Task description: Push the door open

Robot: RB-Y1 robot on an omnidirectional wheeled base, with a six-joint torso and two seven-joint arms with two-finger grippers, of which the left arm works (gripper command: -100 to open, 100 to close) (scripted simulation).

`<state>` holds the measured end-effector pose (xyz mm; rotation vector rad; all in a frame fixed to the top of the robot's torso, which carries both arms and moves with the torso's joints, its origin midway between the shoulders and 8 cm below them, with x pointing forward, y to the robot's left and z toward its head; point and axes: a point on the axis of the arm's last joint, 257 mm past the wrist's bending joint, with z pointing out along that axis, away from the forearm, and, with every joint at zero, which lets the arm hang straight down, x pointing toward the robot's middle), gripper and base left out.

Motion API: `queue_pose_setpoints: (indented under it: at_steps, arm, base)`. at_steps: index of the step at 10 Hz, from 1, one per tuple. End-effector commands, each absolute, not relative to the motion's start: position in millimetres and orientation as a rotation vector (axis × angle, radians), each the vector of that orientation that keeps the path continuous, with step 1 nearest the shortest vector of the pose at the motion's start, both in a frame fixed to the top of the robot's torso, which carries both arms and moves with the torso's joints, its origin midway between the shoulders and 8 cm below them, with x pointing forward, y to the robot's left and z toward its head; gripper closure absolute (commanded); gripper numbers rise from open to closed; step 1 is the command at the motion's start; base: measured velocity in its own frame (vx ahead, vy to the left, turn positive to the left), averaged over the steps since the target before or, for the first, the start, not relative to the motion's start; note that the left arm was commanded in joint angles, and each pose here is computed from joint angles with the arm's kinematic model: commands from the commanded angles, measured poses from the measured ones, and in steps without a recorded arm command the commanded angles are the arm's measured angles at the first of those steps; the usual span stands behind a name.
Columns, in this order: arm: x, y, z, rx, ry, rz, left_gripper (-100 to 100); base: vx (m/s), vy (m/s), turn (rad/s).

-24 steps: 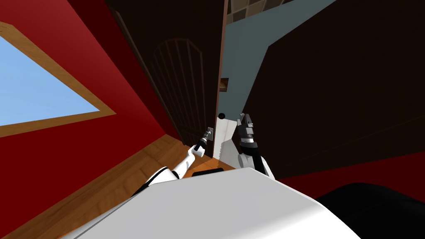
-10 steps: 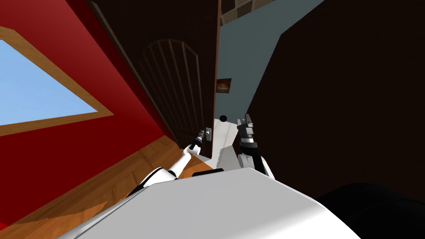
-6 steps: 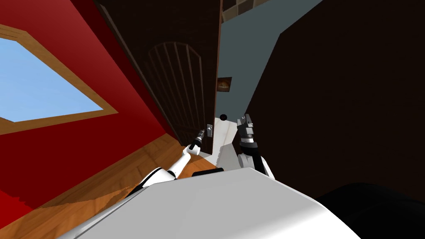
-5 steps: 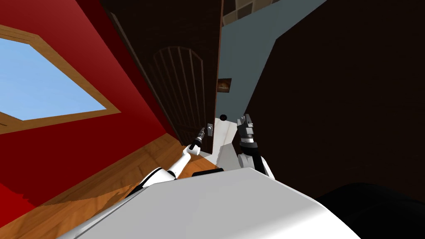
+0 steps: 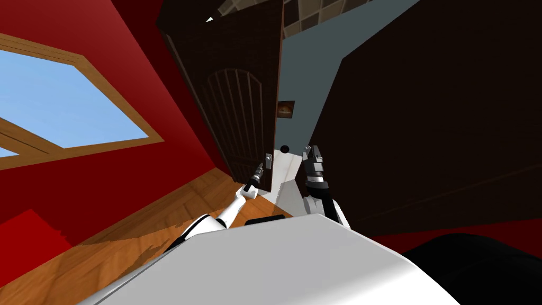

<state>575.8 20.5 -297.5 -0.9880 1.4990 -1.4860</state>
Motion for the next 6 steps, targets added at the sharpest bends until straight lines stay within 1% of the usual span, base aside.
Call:
queue_pose_setpoints:
  at_steps: [1,2,3,6]
  arm:
    - [576,20,-298,-0.988,1.499,-1.486,-100]
    - [578,31,-299,-0.983,1.498,-1.468,-100]
    - [579,33,-299,-0.982,1.497,-1.464,-100]
    - [581,40,-299,-0.982,1.491,-1.454,-100]
  base:
    - [-0.074,0.008,-0.003]
    - [0.08,-0.053,-0.04]
    - [0.16,-0.076,-0.017]
    - [0.197,-0.079,-0.022]
